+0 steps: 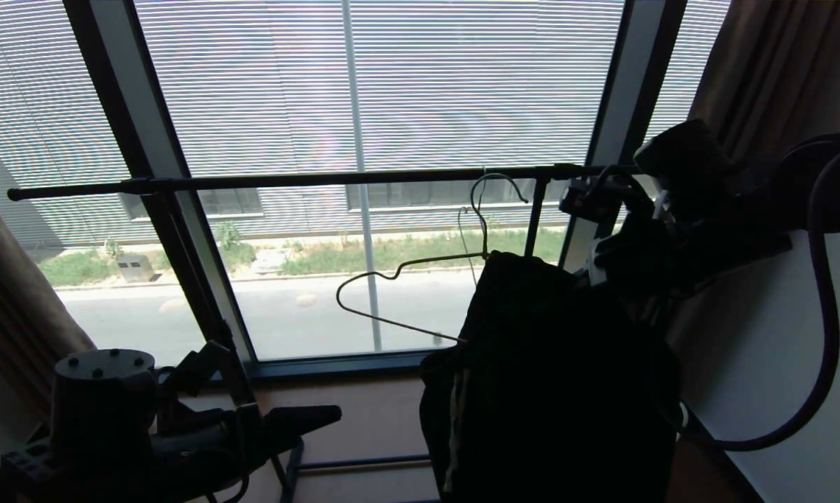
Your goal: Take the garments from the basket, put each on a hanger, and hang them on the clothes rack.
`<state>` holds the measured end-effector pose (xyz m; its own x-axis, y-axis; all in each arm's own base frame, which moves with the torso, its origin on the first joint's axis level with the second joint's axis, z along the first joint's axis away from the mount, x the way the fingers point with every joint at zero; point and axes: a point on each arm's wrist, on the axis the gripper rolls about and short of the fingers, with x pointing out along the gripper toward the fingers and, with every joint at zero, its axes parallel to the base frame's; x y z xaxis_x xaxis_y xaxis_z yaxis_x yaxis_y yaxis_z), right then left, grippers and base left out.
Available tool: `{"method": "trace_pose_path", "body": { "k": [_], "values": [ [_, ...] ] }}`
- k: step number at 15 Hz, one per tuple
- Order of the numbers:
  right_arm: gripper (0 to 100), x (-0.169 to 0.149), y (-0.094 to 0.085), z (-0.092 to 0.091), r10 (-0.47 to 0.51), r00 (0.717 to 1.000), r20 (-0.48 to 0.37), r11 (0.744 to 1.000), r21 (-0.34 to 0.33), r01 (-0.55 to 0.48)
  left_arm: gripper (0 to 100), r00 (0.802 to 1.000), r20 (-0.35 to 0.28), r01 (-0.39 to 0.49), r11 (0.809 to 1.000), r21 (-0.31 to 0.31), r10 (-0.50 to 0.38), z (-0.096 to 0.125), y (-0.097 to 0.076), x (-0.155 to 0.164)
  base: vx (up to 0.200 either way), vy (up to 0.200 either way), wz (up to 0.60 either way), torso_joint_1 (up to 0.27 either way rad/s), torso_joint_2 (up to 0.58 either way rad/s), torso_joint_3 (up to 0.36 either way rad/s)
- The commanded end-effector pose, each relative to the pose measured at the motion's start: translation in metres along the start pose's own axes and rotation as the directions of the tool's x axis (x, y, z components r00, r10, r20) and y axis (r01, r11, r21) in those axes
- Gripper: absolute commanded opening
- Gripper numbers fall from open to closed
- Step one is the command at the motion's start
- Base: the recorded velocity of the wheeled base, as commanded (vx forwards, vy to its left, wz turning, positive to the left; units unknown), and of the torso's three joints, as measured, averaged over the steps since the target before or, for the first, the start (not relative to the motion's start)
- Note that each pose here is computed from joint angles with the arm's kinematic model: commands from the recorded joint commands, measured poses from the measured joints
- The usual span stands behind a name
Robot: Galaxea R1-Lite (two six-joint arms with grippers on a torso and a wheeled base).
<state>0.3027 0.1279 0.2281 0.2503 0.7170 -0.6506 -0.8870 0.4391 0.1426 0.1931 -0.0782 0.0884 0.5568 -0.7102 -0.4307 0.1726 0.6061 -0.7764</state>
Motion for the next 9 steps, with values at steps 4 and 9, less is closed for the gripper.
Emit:
{"method": "trace_pose_path", "body": {
  "k": [4, 9],
  "values": [
    [0, -0.032, 0.015, -0.015, 0.143, 0.970, 0.199, 0.989, -0.066, -0.133, 100, 0.998, 0.034, 0.050, 0.999, 0.009, -0.050, 0.009, -0.013, -0.004, 0.000, 0.000, 0.00, 0.000, 0.00, 0.000],
    [0, -0.035, 0.028, -0.018, 0.274, 0.928, 0.251, 0.959, -0.149, -0.243, 100, 0.997, 0.003, 0.075, 0.997, 0.028, -0.075, 0.005, -0.018, -0.001, 0.000, 0.000, 0.00, 0.000, 0.00, 0.000]
  ]
}}
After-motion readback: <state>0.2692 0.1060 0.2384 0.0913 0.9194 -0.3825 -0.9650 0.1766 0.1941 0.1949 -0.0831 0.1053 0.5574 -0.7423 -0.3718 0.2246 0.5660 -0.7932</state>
